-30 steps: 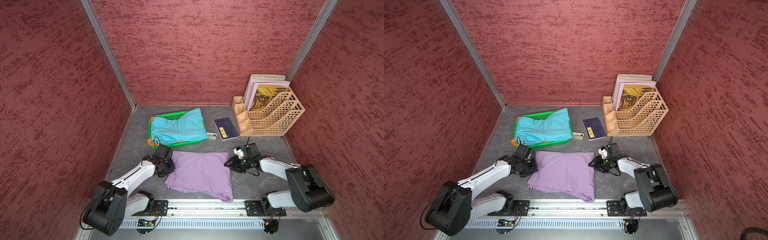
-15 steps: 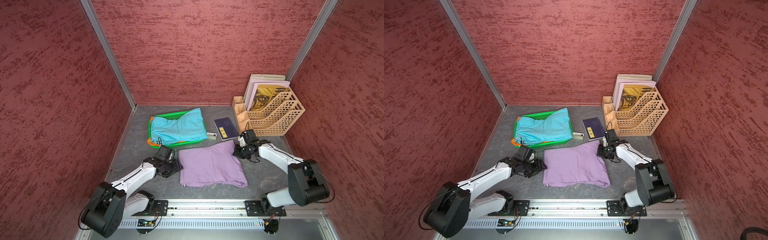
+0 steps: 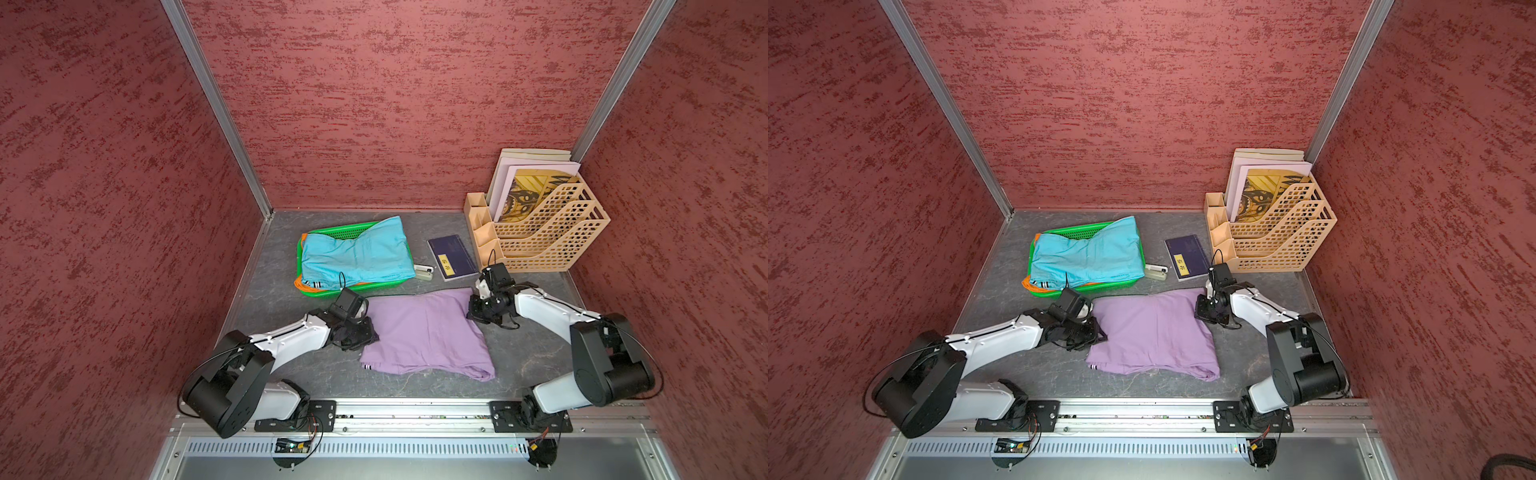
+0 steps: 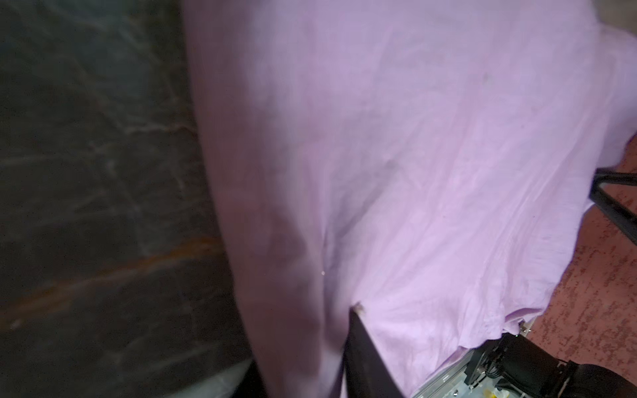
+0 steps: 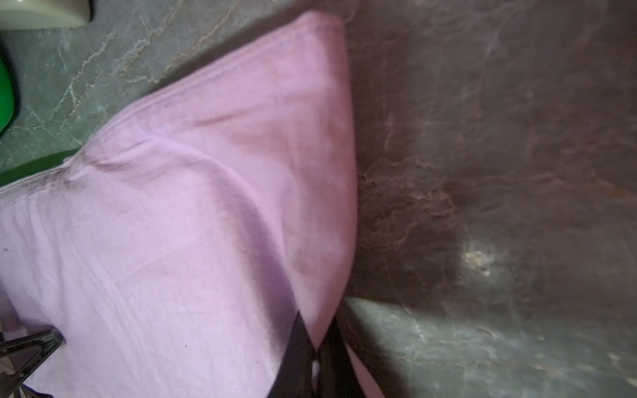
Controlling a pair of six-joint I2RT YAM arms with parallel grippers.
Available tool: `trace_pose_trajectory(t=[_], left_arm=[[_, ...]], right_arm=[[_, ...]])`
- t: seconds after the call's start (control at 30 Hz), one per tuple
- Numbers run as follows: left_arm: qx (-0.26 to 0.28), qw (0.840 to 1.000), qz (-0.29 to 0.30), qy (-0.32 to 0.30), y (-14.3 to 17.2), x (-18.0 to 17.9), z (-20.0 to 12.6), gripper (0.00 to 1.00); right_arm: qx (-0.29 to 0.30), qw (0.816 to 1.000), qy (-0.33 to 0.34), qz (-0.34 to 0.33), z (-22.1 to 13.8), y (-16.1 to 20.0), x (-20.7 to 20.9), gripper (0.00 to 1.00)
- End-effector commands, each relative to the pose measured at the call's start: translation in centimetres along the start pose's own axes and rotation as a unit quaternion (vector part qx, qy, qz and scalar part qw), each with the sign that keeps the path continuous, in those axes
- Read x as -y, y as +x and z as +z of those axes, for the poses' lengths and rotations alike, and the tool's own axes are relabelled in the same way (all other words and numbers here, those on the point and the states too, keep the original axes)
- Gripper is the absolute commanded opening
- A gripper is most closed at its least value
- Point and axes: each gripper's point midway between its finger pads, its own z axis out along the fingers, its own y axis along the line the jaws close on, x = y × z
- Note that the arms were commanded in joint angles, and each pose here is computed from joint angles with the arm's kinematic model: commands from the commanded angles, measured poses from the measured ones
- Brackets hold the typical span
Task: Put the folded long pants in the basket
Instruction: Pick up the long pant at the center of the board, then place the long pant in the basket.
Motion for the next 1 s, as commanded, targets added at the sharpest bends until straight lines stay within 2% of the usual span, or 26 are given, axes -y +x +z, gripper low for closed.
trace_pose_trajectory(t=[0.0,0.13,0.23,0.5,0.67,0.8,0.97], left_arm=[[-0.018,0.992,-0.023,-0.124,2.1,-6.0,0.4,0.0],[0.003,0.995,-0.011,-0.099,1.5,-4.0,-1.1,0.0],[0.019,0.996,0.008,-0.092,1.3,-2.2,-3.5,0.0],[0.057,0.996,0.041,-0.063,0.9,1.9,-10.7,0.0],[0.078,0.994,0.072,-0.024,1.2,4.7,-15.4,0.0],[0.112,0.989,0.095,-0.008,0.2,6.8,-19.3,0.0],[0.164,0.982,0.09,0.012,-4.9,8.8,-23.8,0.0]], right_arm=[[-0.007,1.0,-0.011,-0.006,-0.3,0.8,-0.2,0.0],[0.003,0.999,-0.041,-0.012,-1.4,0.7,-1.5,0.0],[0.014,0.997,-0.07,-0.014,-3.1,0.7,-2.8,0.0],[0.052,0.992,-0.111,-0.032,-9.5,0.7,-5.7,0.0],[0.089,0.985,-0.135,-0.054,-14.9,0.3,-7.9,0.0],[0.127,0.976,-0.158,-0.077,-19.4,-1.7,-10.7,0.0],[0.153,0.962,-0.206,-0.089,-22.7,-7.1,-15.6,0.0]])
